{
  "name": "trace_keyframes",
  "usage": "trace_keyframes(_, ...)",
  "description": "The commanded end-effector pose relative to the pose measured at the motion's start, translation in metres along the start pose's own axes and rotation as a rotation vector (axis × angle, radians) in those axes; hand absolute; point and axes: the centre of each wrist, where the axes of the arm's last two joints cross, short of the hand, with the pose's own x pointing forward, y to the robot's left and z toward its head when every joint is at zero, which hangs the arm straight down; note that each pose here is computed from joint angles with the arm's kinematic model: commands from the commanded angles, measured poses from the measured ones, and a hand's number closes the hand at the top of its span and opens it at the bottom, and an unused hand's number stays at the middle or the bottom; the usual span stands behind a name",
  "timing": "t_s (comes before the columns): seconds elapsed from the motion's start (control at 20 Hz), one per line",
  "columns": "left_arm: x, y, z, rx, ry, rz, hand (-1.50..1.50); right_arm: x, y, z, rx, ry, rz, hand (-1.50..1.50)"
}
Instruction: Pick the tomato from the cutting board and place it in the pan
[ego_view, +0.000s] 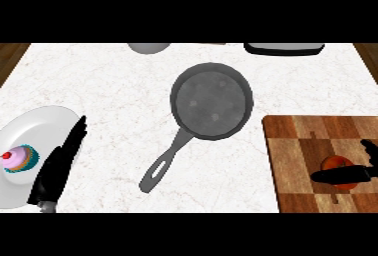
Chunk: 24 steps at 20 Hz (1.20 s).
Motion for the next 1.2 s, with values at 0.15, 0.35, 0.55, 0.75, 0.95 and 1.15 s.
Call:
trace_keyframes(0.15,0.005,-0.015,-0.002,0.021,-0.008,0.003,0.00,-0.001,0.011,-0.015,-0.008,0.186,-0.011,-1.50)
trace_keyframes(0.35,-0.015,0.001,0.017,0.003,0.006,0.015,0.00,0.011,0.026,-0.022,-0.042,0.115,-0.065,1.50)
trace_keyframes(0.55,0.001,-0.014,-0.006,0.016,0.002,0.020,0.00,0.014,0.025,-0.025,-0.022,0.110,-0.110,1.50)
trace_keyframes(0.75,0.009,0.005,0.007,0.006,0.002,0.007,0.00,0.021,0.027,-0.031,-0.001,0.086,-0.161,1.50)
trace_keyframes(0.95,0.009,-0.002,0.015,0.017,0.011,0.022,0.00,-0.010,0.035,-0.014,-0.011,0.044,-0.044,1.50)
trace_keyframes(1.15,0.005,-0.002,0.000,-0.012,0.007,0.018,0.00,-0.026,0.074,-0.001,0.019,-0.142,0.335,1.50)
